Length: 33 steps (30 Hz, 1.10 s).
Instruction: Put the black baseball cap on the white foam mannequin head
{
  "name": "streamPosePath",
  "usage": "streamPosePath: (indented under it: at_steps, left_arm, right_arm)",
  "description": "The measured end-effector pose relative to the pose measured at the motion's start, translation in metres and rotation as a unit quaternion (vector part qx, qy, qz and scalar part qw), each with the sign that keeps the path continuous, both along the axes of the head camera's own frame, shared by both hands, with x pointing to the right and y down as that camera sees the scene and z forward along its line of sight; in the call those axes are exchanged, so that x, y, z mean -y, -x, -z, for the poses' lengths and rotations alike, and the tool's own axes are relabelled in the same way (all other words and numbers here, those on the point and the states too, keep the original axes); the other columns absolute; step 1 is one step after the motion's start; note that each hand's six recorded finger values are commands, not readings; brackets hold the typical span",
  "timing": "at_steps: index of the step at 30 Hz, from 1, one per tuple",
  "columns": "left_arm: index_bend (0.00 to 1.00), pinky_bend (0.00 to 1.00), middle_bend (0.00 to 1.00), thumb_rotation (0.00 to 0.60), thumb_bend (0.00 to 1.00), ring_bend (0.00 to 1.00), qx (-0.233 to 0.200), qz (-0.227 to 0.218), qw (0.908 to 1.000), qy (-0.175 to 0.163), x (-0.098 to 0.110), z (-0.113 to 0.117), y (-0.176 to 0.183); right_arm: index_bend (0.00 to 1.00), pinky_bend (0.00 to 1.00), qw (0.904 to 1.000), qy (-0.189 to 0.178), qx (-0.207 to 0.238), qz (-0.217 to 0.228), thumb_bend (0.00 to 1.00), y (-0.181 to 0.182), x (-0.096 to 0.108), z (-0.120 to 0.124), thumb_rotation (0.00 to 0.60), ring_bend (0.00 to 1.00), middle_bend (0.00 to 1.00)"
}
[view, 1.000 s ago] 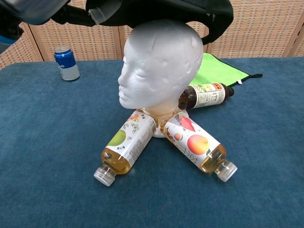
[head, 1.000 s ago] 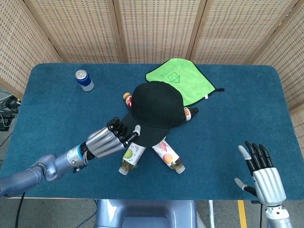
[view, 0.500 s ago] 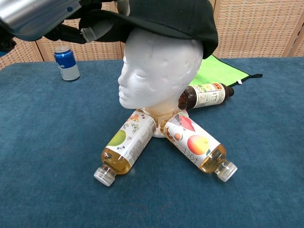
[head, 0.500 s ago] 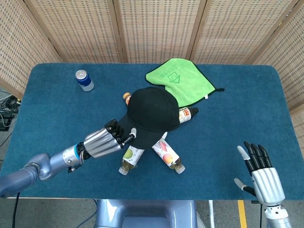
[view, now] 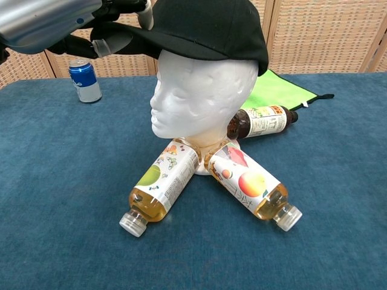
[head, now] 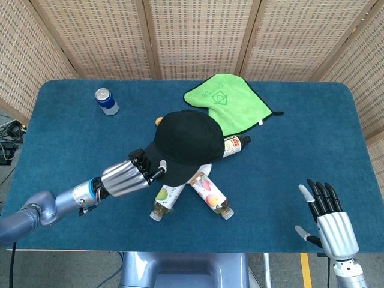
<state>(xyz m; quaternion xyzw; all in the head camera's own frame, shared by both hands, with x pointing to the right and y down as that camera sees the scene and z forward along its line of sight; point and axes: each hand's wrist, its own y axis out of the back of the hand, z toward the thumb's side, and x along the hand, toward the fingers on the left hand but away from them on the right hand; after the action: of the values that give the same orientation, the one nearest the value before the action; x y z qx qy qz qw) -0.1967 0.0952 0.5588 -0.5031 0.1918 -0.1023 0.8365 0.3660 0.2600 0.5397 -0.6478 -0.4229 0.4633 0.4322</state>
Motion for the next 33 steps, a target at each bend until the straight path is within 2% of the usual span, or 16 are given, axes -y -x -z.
streamPosePath:
  at_steps: [16,29,33]
  left_arm:
    - [0.78,0.72,0.96,0.600,0.45,0.89,0.053,-0.073,0.9937,-0.066,0.012,0.017,-0.011]
    - [0.78,0.72,0.96,0.600,0.45,0.89,0.069,-0.117,0.9879,-0.074,0.000,0.019,-0.019]
    - [0.77,0.72,0.96,0.600,0.45,0.89,0.071,-0.114,0.9883,-0.072,0.000,0.018,-0.016]
  right_arm:
    - [0.07,0.00,1.0000,0.000,0.000,0.000,0.06,0.000,0.000,0.000,0.600,0.00,0.00]
    - [0.07,0.00,1.0000,-0.001,0.000,0.000,0.06,0.000,0.000,0.000,0.600,0.00,0.00]
    - [0.07,0.00,1.0000,-0.001,0.000,0.001,0.06,0.000,0.000,0.000,0.600,0.00,0.00]
